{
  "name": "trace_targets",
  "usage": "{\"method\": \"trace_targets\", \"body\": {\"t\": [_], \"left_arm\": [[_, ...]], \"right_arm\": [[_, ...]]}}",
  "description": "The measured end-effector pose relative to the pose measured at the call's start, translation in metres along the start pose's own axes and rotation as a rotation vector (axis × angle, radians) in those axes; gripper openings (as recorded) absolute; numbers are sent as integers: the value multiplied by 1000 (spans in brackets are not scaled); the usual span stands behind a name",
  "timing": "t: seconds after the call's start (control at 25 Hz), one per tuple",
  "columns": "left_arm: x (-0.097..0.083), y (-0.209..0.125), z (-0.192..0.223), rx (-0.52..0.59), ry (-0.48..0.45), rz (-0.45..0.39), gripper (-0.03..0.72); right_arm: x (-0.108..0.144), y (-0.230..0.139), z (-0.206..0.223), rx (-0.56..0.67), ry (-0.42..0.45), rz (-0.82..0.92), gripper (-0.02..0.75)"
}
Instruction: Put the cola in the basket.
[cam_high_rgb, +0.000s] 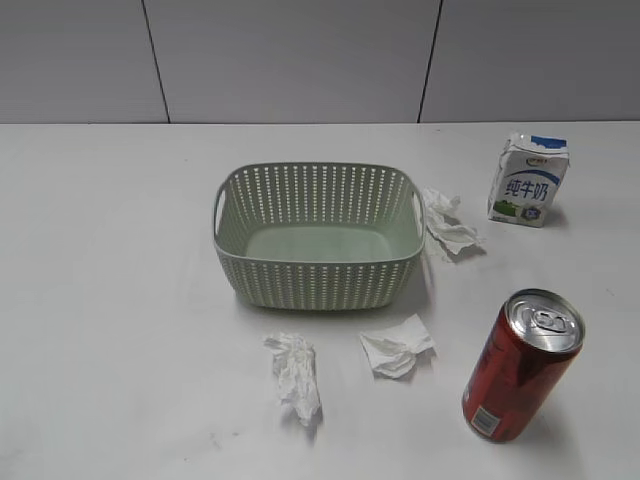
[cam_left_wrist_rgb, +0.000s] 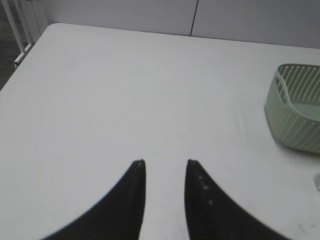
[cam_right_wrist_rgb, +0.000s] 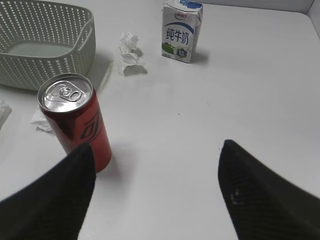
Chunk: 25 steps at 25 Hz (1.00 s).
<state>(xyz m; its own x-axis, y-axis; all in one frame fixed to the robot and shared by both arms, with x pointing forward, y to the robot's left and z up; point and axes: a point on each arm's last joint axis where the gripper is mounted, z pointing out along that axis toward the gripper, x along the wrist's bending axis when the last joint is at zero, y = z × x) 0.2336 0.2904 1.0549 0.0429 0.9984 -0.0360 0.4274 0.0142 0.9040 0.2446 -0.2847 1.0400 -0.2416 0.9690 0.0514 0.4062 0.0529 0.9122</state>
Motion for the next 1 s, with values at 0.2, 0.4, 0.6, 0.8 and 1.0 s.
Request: {"method": "trace_targets", "body": {"t": [0.2, 0.4, 0.6, 0.8, 1.0], "left_arm": [[0, 0, 0, 0, 0, 0, 217], [0, 0, 0, 0, 0, 0, 217], [0, 0, 0, 0, 0, 0, 217], [0, 0, 0, 0, 0, 0, 217], [0, 0, 0, 0, 0, 0, 217]], "right_arm": [[0, 0, 0, 0, 4, 3, 582], [0, 0, 0, -1, 5, 4, 582], [0, 0, 0, -1, 5, 4, 582], [0, 0, 0, 0, 5, 4, 582], [0, 0, 0, 0, 5, 4, 582]]}}
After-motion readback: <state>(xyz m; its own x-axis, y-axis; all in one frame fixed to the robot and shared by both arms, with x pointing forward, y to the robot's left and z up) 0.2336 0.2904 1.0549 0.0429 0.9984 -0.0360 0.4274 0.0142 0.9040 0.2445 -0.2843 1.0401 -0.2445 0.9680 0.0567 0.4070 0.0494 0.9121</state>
